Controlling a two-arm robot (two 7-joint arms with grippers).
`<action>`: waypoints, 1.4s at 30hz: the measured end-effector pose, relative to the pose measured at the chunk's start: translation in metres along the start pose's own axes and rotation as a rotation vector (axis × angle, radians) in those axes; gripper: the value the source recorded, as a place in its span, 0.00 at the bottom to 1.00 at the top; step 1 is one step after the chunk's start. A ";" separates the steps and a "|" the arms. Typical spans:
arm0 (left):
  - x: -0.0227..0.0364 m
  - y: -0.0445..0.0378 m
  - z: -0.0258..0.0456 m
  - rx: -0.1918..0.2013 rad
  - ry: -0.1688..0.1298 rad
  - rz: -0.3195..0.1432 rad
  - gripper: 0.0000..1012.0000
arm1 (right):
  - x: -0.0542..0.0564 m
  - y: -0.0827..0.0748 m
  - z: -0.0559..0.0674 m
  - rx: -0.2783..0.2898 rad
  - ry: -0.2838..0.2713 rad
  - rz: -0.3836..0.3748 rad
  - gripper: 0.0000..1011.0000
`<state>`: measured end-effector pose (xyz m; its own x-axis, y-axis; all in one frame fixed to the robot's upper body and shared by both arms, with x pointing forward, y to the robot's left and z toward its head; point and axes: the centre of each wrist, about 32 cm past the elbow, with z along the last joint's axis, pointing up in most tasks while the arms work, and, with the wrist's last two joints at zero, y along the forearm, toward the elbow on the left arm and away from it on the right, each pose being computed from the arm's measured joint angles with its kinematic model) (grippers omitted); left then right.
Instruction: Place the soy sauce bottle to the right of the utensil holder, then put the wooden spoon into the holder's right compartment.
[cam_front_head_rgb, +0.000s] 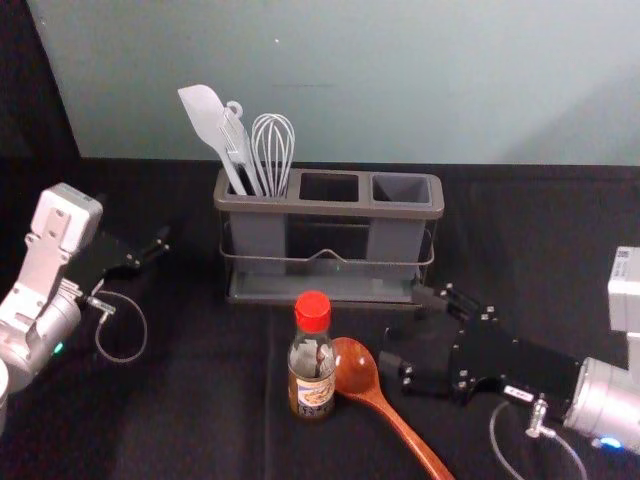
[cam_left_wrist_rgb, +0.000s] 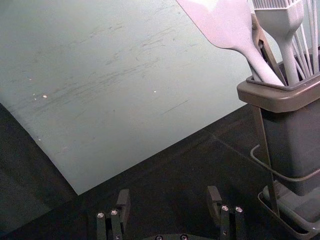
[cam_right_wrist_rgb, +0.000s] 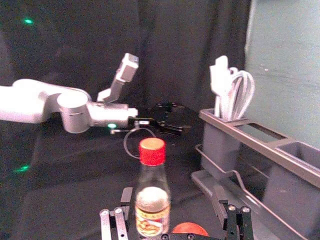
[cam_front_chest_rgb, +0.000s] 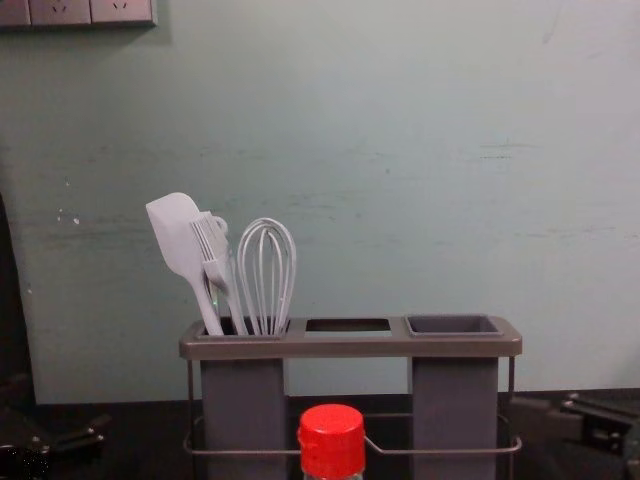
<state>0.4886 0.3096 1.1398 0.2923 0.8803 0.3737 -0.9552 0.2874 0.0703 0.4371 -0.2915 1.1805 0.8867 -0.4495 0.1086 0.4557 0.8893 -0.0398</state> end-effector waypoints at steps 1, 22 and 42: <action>0.0000 0.0000 0.0000 0.000 0.000 0.000 0.99 | 0.000 0.001 0.000 0.001 0.002 0.009 0.99; 0.0000 0.0000 0.0000 0.000 0.000 0.000 0.99 | 0.002 0.031 -0.005 0.042 0.050 0.179 0.99; 0.0000 0.0000 0.0000 0.000 0.000 0.000 0.99 | 0.012 0.062 -0.008 0.039 0.061 0.157 0.99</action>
<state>0.4886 0.3097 1.1398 0.2923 0.8803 0.3737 -0.9552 0.2873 0.0703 0.4766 -0.2421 1.1709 0.9503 -0.3082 0.0435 0.3090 0.9510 -0.0124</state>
